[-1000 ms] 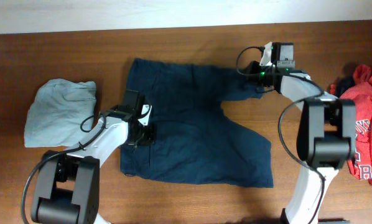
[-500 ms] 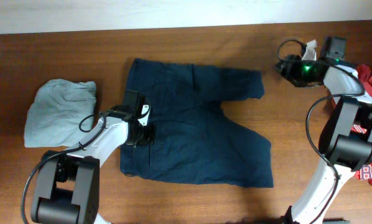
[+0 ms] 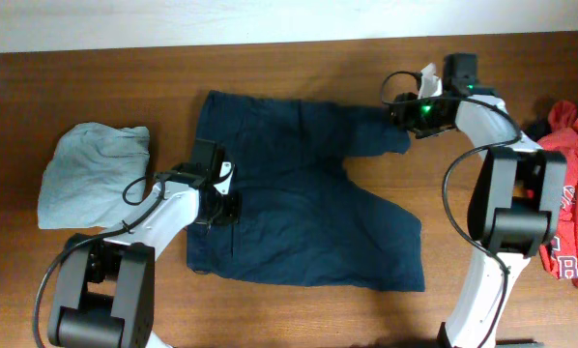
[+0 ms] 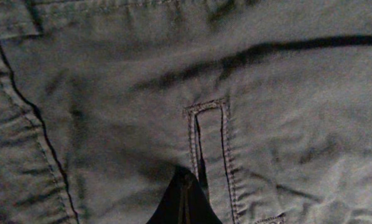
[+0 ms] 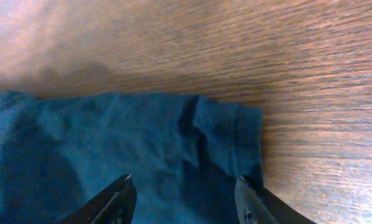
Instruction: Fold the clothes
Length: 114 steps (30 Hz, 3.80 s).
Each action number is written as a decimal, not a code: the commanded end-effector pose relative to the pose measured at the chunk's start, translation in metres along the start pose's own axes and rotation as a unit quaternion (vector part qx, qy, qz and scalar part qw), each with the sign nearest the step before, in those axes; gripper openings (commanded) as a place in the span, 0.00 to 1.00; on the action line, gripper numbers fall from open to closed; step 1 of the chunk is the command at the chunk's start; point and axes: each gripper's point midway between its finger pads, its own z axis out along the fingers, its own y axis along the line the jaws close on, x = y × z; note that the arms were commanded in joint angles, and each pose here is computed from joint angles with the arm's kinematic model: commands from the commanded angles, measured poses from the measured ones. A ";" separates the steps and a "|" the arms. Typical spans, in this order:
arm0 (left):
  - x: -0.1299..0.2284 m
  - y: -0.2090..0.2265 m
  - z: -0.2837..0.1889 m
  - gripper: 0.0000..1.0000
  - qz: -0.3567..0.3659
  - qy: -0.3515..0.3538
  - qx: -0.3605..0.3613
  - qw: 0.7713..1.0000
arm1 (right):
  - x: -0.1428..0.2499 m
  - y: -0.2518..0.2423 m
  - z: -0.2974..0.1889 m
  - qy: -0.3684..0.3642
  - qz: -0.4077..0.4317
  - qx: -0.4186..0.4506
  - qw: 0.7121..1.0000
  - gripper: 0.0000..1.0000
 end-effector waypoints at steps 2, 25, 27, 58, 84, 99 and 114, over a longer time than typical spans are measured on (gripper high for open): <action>-0.001 0.003 0.002 0.00 0.007 0.001 -0.008 1.000 | -0.001 -0.022 0.005 -0.005 -0.002 0.047 0.999 0.56; -0.007 0.003 0.002 0.00 0.008 -0.011 -0.006 1.000 | 0.006 0.001 0.028 0.009 -0.023 -0.046 0.999 0.32; -0.007 0.003 0.002 0.00 0.008 -0.011 -0.006 1.000 | -0.004 0.002 0.021 -0.003 -0.026 -0.047 0.999 0.22; -0.008 0.006 0.002 0.00 0.008 -0.013 -0.015 1.000 | -0.153 0.013 -0.081 -0.258 -0.023 -0.006 0.966 0.11; -0.016 0.005 0.002 0.00 0.013 -0.030 -0.013 0.999 | -0.025 -0.101 -0.063 -0.004 0.037 0.090 0.995 0.76; -0.018 0.004 0.002 0.00 0.014 -0.033 -0.013 0.999 | -0.021 -0.020 -0.023 -0.012 -0.060 -0.002 0.998 0.08; -0.018 0.004 0.002 0.00 0.014 -0.033 -0.013 0.999 | -0.059 0.015 -0.129 -0.042 -0.054 0.124 0.990 0.10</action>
